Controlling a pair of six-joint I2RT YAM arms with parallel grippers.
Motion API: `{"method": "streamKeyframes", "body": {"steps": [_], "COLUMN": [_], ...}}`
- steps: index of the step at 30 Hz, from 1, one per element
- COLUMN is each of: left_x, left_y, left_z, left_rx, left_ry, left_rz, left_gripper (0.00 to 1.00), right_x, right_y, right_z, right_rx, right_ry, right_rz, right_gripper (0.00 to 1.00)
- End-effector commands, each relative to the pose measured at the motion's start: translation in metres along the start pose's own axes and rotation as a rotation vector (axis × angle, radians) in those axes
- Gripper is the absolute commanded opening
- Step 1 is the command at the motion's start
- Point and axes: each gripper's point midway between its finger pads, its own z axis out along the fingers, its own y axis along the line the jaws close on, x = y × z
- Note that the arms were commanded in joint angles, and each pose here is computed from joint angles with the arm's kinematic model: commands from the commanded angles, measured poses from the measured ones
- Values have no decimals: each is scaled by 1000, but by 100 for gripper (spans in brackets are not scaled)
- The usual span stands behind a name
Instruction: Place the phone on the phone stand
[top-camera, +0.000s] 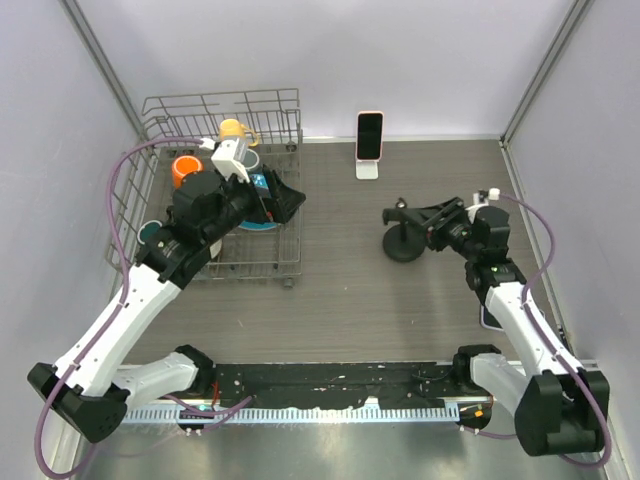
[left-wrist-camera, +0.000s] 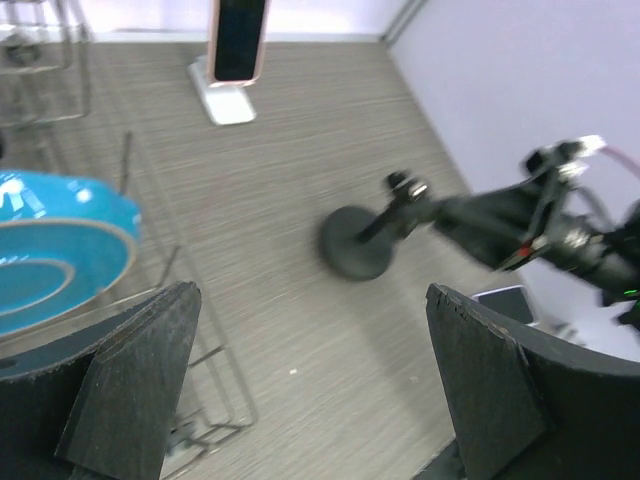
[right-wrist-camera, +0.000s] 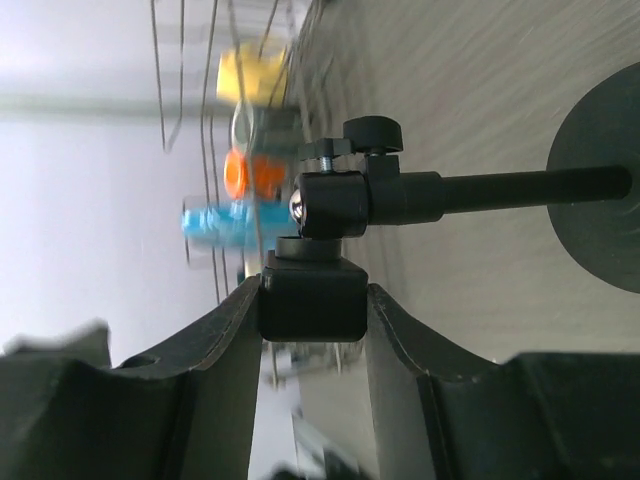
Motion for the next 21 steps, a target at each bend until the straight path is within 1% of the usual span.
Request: {"method": "streamKeyframes", "body": {"steps": [1,2,3,4,5,7,11,12,14,15,16,17,18,19,20,21], "left_x": [-34,-32,-29,-27,-25,-14,2,12,22,25,27,30,31,29,29,29], "left_y": [-51,-52,-54,-55,-56,-55,-55,-52,-48,-47,-48,-47,-45,-46,-45,-45], "left_z": [-11,-6,-4,-2,1,10,21,24,26,25,23,22,22,19,18,17], "left_rx": [207,215,229,236,244,253,288,286,289,288,292,294,289,293,290,288], "left_ry": [-35,-24,-7,2,11,49,87,107,127,140,148,154,152,140,136,133], "left_rz": [-60,-63,-67,-69,-69,-72,-63,-61,-45,-43,-39,-34,-34,-32,-29,-25], "left_gripper": [99,99,99,99,98,98,98,98,98,98,98,98,99,99,99,99], "right_x": [64,75,85,97,105,118,121,122,123,122,120,119,116,113,104,100], "right_y": [45,39,42,40,33,31,21,18,9,3,1,-10,-15,-20,-28,-30], "right_z": [-19,-19,-22,-24,-22,-26,-25,-24,-23,-21,-19,-19,-18,-18,-16,-17], "right_rx": [-201,-178,-200,-203,-182,-213,-218,-213,-181,-155,-153,-86,-55,-23,48,69], "right_ry": [242,293,348,397,441,511,516,522,529,527,514,512,502,489,449,436], "right_rz": [-187,-193,-254,-275,-279,-279,-275,-279,-304,-307,-342,-340,-350,-367,-404,-421], "right_gripper": [1,1,1,1,1,1,1,1,12,21,40,47,55,67,72,77]}}
